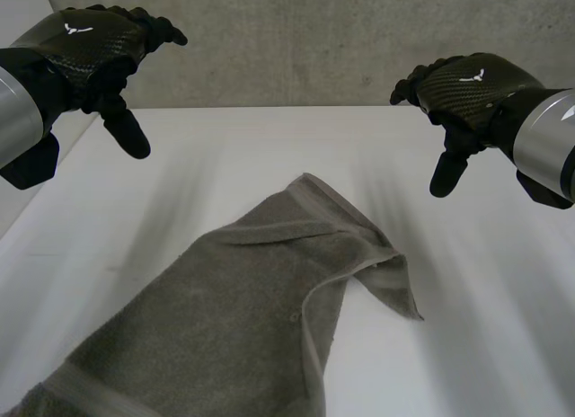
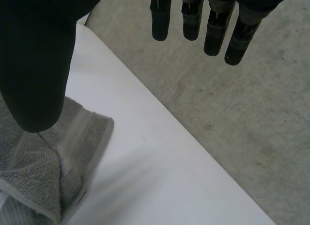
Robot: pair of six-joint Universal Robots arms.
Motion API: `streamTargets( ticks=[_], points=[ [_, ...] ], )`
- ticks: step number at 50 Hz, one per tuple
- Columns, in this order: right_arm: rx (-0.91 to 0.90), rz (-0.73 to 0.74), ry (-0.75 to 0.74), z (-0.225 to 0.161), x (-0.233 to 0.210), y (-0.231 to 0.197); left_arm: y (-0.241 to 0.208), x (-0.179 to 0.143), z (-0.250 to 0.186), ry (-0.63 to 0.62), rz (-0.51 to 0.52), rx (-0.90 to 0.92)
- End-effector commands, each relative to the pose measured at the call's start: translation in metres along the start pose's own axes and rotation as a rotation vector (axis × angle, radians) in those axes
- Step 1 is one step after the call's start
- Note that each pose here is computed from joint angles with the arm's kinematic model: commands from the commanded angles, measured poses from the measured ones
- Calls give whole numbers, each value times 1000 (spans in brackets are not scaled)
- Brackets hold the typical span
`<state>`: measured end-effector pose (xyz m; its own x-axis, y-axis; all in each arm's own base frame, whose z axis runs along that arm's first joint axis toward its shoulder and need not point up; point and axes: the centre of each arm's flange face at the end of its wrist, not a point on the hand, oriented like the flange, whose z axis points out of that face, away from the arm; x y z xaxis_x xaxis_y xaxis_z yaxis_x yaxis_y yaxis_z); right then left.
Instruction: Fold the laundry
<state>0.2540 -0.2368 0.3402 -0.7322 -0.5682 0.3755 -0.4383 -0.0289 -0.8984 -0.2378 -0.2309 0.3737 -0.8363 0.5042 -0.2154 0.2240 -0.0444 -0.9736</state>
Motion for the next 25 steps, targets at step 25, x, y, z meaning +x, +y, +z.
streamTargets(
  ticks=[25],
  points=[
    [-244,83,-124,98,-63,155,28,9,16,-28,-112,-93]
  ],
)
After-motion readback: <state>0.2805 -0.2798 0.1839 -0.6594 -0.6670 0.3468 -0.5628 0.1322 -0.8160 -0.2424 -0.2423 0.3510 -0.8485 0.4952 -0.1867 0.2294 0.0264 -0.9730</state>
